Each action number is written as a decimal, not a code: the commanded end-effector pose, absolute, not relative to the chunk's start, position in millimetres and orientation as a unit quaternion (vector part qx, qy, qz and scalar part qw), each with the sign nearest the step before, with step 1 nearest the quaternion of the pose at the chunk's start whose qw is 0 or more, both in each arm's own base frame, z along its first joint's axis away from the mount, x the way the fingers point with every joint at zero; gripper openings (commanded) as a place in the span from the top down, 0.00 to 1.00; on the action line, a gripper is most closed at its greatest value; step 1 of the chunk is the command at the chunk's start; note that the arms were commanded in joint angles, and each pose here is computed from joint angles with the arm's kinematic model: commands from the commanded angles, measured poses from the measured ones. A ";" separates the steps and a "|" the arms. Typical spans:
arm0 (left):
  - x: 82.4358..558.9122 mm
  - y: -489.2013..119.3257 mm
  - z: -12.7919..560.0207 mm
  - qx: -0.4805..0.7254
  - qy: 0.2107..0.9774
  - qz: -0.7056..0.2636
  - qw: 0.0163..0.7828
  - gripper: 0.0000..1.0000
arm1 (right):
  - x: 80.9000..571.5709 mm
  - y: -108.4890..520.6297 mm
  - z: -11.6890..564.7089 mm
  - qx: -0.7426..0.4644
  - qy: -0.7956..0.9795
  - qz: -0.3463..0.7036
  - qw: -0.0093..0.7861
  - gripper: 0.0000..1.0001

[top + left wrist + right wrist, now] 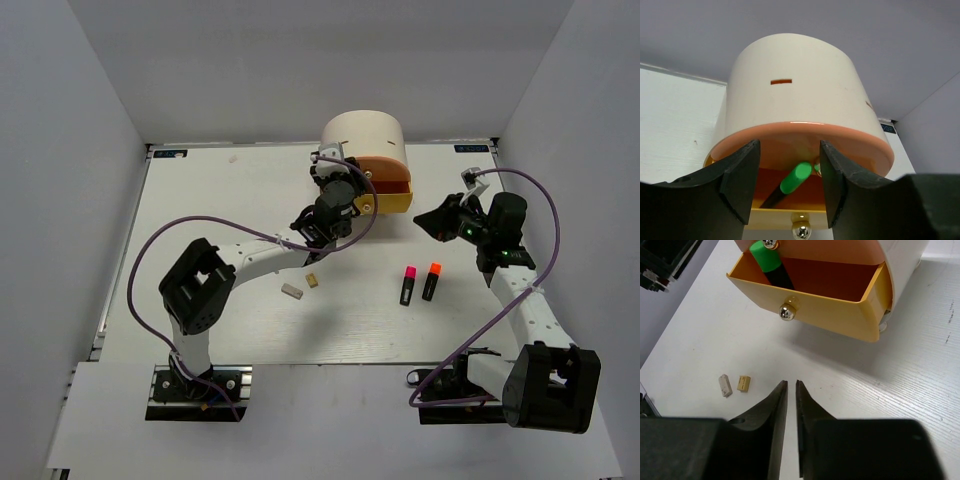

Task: Sort the stationery into containers
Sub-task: Place the pen in the drawer, then pick up the pen from the center of the board, then place the pen in the drawer.

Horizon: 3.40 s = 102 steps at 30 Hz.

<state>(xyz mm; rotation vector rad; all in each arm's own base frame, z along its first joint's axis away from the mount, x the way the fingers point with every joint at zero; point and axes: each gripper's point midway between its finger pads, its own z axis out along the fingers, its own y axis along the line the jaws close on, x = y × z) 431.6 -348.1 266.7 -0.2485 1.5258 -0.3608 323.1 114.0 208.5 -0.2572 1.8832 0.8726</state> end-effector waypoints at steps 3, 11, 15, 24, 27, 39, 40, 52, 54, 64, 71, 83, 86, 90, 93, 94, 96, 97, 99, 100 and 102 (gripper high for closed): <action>430.6 -342.6 297.7 -0.125 0.673 -0.170 0.709 0.38 | 321.4 114.3 214.6 -0.126 0.767 0.360 0.516 0.77; 401.4 -338.2 324.0 -0.111 0.683 -0.210 0.691 0.25 | 329.0 89.5 194.0 -0.098 0.816 0.280 0.496 0.37; 361.9 -304.4 329.1 -0.127 0.717 -0.260 0.634 0.15 | 318.8 75.0 166.5 -0.077 0.858 0.238 0.448 0.37; 290.7 -239.9 249.4 -0.189 0.773 -0.278 0.538 0.66 | 308.7 61.3 134.8 -0.051 0.892 0.204 0.401 0.66; 272.1 -230.3 213.2 -0.189 0.800 -0.271 0.501 0.79 | 304.9 59.4 127.5 -0.052 0.900 0.198 0.385 0.67; 230.7 -231.2 159.0 -0.199 0.832 -0.319 0.408 0.35 | 289.1 27.4 82.7 -0.010 0.945 0.112 0.307 0.47; 230.6 -231.2 159.0 -0.199 0.832 -0.319 0.408 0.34 | 287.9 26.8 80.2 -0.008 0.947 0.109 0.301 0.47; 226.3 -226.0 149.1 -0.201 0.839 -0.309 0.400 0.31 | 300.1 21.7 52.2 0.028 0.965 0.079 0.248 0.46; 225.3 -225.0 150.2 -0.205 0.838 -0.311 0.399 0.31 | 302.6 25.7 46.9 0.033 0.968 0.083 0.236 0.46; 224.7 -219.3 148.0 -0.212 0.839 -0.301 0.401 0.31 | 306.1 35.6 23.3 0.036 0.977 0.055 0.202 0.46; 224.9 -217.3 141.7 -0.216 0.842 -0.293 0.399 0.30 | 300.1 48.1 19.4 0.020 0.979 0.065 0.195 0.66; 223.5 -218.1 141.8 -0.215 0.841 -0.299 0.397 0.30 | 362.8 119.6 214.6 -0.179 0.841 0.239 0.450 0.95; 223.3 -217.8 144.9 -0.216 0.838 -0.303 0.399 0.30 | 370.5 142.9 258.5 -0.230 0.785 0.291 0.496 0.96; 222.3 -214.0 147.2 -0.218 0.836 -0.301 0.403 0.30 | 360.6 181.0 299.9 -0.333 0.682 0.375 0.533 0.96; 220.0 -211.1 147.2 -0.218 0.836 -0.302 0.403 0.30 | 361.9 200.1 315.7 -0.405 0.612 0.386 0.559 0.96; 220.0 -211.4 147.5 -0.222 0.835 -0.304 0.402 0.30 | 365.9 206.4 324.7 -0.436 0.584 0.370 0.576 0.96; 218.9 -209.9 146.0 -0.222 0.835 -0.304 0.402 0.30 | 368.9 215.6 323.5 -0.456 0.570 0.366 0.577 0.96; 218.9 -209.9 145.9 -0.222 0.835 -0.304 0.402 0.30 | 371.7 219.0 335.4 -0.484 0.539 0.349 0.595 0.96; 218.0 -209.1 144.4 -0.225 0.836 -0.302 0.399 0.30 | 373.9 227.0 342.3 -0.501 0.518 0.343 0.603 0.96; 218.0 -209.1 144.4 -0.225 0.836 -0.302 0.399 0.30 | 372.1 230.2 351.1 -0.516 0.496 0.341 0.609 0.96; 218.0 -209.1 144.4 -0.225 0.836 -0.302 0.399 0.30 | 373.1 234.9 355.0 -0.534 0.473 0.335 0.615 0.96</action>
